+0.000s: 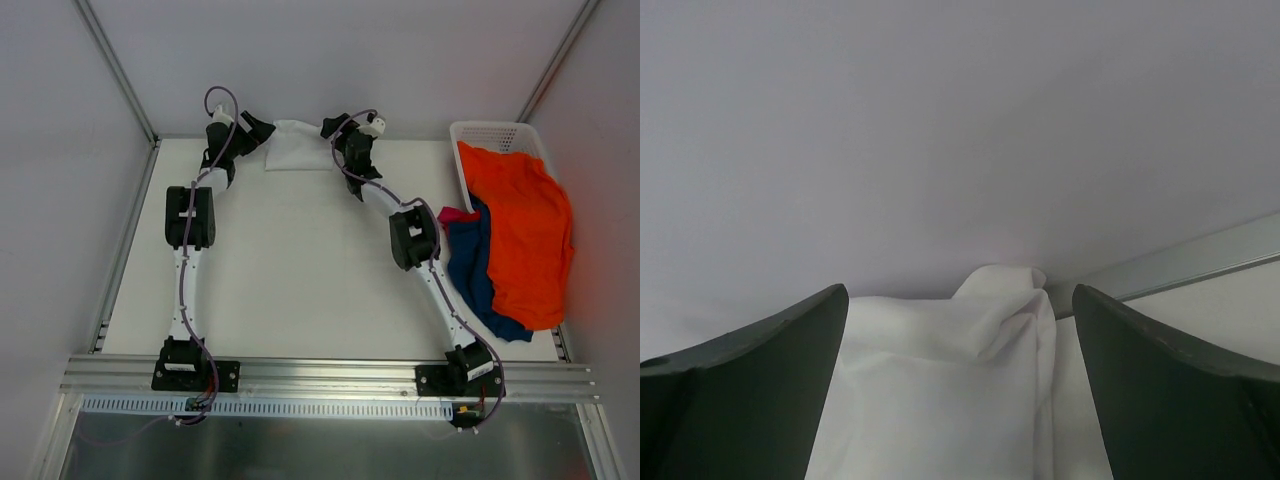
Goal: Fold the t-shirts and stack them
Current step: Fold the long partially folded tshirt into a neat square
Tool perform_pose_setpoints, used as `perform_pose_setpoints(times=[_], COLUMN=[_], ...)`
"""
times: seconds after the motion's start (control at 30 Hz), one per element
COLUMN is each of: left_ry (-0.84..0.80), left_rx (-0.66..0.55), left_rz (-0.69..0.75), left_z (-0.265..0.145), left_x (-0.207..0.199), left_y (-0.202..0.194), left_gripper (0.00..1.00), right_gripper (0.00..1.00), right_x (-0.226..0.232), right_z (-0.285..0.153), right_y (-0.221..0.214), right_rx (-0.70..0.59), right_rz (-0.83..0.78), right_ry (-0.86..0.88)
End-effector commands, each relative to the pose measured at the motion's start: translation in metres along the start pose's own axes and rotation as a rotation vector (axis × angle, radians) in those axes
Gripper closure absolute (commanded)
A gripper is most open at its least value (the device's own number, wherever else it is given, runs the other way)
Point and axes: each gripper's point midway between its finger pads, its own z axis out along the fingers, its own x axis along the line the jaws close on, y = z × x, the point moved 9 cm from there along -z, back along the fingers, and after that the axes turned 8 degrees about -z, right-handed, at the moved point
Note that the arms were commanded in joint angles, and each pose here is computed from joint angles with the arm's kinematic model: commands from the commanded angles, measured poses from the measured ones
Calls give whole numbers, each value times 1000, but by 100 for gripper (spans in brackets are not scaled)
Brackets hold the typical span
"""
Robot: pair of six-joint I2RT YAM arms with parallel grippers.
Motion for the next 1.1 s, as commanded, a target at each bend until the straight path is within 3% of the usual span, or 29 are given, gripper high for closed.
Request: perform_pose_setpoints(times=[0.0, 0.03, 0.07, 0.1, 0.17, 0.2, 0.37, 0.53, 0.57, 0.6, 0.7, 0.83, 0.87, 1.07], left_ry=[-156, -132, -135, -170, -148, -162, -110, -89, -86, -120, -128, -117, -107, -101], left_rx=[-113, -84, -84, -108, -83, -95, 6, 68, 75, 73, 97, 156, 167, 191], left_rz=[96, 80, 78, 88, 71, 82, 5, -63, -74, -78, -79, -66, -45, 64], left_z=[-23, -31, -37, -47, -61, -71, -103, -141, -149, -159, -190, -232, -239, -276], left_x=[-81, -74, -79, -102, -98, -113, -109, -107, -107, -121, -132, -140, -143, -178], left_y=[54, 44, 44, 53, 39, 44, 15, -11, -16, -15, -35, -71, -77, -100], left_gripper=[1, 1, 1, 1, 1, 1, 1, 1, 1, 1, 1, 1, 1, 1], right_gripper=[1, 0, 0, 1, 0, 1, 10, 47, 56, 73, 99, 99, 99, 99], right_x=[70, 65, 86, 98, 108, 113, 126, 120, 118, 123, 118, 102, 88, 59], right_z=[-7, -13, -22, -31, -47, -53, -70, -79, -77, -74, -59, -41, -36, -24], right_y=[90, 81, 108, 109, 111, 108, 93, 81, 79, 83, 73, 49, 26, -2], right_rx=[-143, -97, -119, -112, -74, -32, 190, 289, 295, 291, 289, 245, 265, 224], right_rz=[-12, -22, -11, -15, -30, -36, 58, 130, 138, 142, 148, 225, 238, 287], right_ry=[176, 171, 209, 252, 286, 321, 405, 412, 411, 419, 405, 371, 340, 207])
